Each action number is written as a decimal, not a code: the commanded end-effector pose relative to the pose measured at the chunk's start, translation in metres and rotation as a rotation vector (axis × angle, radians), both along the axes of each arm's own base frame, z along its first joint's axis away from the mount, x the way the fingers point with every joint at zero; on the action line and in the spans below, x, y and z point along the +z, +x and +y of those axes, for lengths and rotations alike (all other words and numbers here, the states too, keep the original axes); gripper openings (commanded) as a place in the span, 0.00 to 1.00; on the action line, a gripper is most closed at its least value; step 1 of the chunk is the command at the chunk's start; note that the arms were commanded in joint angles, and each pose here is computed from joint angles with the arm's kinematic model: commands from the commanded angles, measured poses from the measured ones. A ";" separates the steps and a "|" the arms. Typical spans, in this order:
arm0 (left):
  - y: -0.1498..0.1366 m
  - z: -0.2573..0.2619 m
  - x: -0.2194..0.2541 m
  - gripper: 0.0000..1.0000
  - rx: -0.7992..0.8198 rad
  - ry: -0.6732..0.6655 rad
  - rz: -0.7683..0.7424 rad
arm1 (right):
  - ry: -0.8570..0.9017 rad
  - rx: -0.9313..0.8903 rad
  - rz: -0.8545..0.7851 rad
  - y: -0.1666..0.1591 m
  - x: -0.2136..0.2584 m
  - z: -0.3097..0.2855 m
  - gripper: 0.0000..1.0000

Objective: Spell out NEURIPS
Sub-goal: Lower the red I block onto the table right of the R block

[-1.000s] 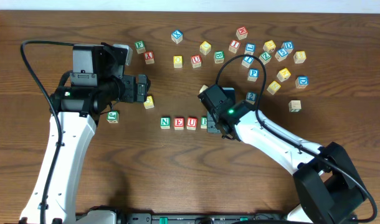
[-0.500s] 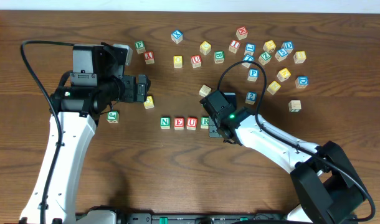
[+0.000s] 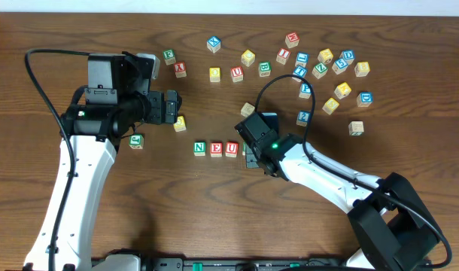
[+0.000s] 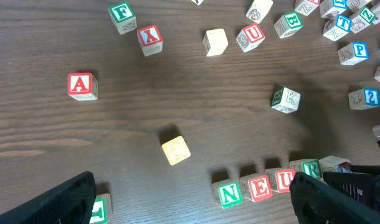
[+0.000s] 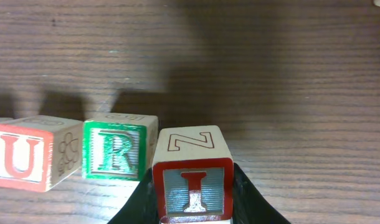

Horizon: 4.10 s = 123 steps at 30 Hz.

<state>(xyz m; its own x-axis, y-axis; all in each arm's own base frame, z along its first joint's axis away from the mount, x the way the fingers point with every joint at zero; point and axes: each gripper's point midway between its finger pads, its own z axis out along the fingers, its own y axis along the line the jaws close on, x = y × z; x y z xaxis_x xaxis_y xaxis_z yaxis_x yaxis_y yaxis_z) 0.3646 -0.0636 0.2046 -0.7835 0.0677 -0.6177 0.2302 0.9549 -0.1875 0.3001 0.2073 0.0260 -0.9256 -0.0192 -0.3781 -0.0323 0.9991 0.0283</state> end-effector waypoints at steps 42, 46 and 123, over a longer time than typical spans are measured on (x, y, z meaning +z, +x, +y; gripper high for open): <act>0.003 -0.001 0.013 0.98 -0.009 -0.008 -0.034 | -0.038 -0.040 -0.056 0.005 -0.011 -0.011 0.06; 0.003 -0.001 0.013 0.98 -0.009 -0.008 -0.034 | -0.038 -0.040 -0.058 0.005 -0.011 -0.010 0.06; 0.003 -0.001 0.013 0.98 -0.009 -0.007 -0.034 | 0.047 -0.109 0.034 0.004 -0.021 -0.022 0.10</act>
